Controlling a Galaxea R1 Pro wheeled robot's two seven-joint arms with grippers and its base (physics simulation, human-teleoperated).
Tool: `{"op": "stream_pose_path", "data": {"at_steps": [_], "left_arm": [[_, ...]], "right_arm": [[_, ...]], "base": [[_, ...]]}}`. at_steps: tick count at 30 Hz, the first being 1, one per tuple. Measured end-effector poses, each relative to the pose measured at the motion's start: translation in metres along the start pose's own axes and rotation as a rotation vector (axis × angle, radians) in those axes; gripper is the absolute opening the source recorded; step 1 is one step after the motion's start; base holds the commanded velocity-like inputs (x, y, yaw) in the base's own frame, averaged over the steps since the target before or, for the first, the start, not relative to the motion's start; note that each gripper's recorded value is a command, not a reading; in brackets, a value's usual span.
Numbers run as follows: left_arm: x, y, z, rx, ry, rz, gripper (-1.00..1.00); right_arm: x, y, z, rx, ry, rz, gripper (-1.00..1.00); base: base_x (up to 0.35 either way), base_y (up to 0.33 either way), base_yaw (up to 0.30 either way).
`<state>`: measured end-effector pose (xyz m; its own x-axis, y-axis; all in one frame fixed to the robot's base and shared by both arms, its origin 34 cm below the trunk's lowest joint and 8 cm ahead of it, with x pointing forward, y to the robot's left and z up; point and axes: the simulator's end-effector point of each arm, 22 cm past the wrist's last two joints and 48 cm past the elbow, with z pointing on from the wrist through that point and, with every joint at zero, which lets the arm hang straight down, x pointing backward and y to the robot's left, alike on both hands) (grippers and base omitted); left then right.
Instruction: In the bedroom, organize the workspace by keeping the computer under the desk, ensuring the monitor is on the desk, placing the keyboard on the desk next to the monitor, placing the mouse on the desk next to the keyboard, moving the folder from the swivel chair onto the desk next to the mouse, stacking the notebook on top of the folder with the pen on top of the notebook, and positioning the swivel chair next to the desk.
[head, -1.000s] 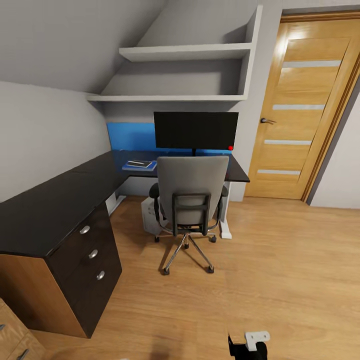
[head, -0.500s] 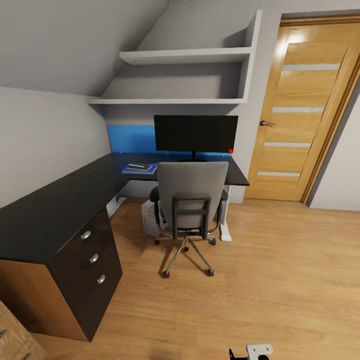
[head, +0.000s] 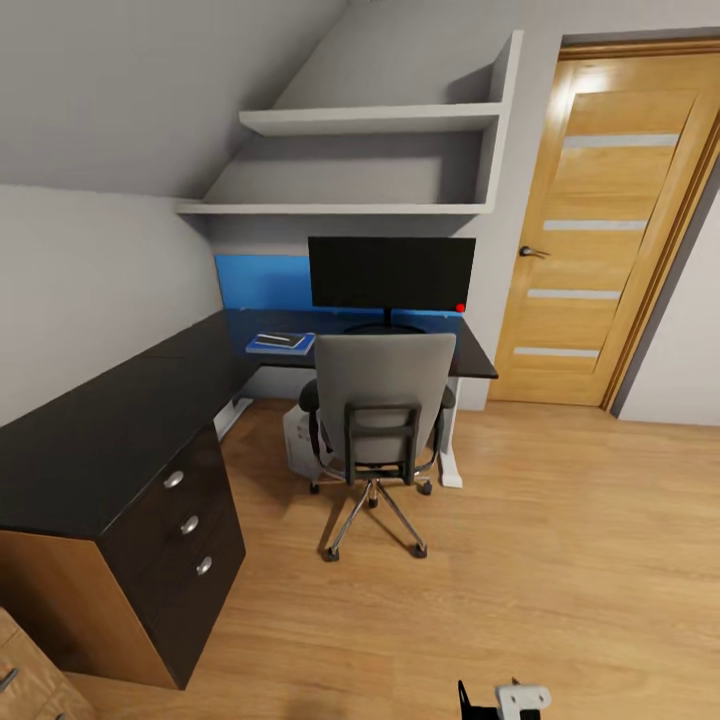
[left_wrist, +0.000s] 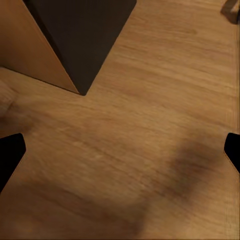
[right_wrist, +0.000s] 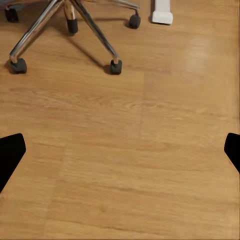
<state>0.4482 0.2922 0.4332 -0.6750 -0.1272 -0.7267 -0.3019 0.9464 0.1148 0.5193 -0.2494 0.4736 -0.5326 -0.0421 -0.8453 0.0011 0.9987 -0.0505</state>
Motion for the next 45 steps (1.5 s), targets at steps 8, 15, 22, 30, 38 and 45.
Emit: {"op": "stream_pose_path", "data": {"at_steps": [8,15,22,30,38,45], "left_arm": [[-0.021,0.006,-0.016,-0.005,-0.081,-0.023,1.00],[-0.040,0.015,-0.043,-0.007,-0.218,-0.059,1.00],[-0.060,0.031,-0.070,-0.013,-0.347,-0.084,1.00],[-0.067,0.039,-0.080,-0.014,-0.342,-0.072,1.00],[-0.072,0.042,-0.091,-0.013,-0.330,-0.065,1.00],[-0.071,0.044,-0.095,-0.015,-0.317,-0.061,1.00]], "right_arm": [[-0.039,-0.003,-0.024,0.003,-0.186,0.019,1.00],[-0.044,-0.008,-0.050,0.008,-0.236,0.023,1.00],[-0.034,-0.017,-0.062,0.012,-0.181,0.006,1.00],[-0.015,-0.019,-0.067,0.011,-0.041,-0.008,1.00],[0.017,-0.020,-0.077,0.013,0.162,-0.027,1.00],[0.021,-0.021,-0.081,0.014,0.203,-0.031,1.00]], "base": [[0.000,0.000,0.000],[0.000,0.000,0.000],[0.000,0.000,0.000],[0.000,0.000,0.000],[0.000,0.000,0.000],[0.000,0.000,0.000]]}}
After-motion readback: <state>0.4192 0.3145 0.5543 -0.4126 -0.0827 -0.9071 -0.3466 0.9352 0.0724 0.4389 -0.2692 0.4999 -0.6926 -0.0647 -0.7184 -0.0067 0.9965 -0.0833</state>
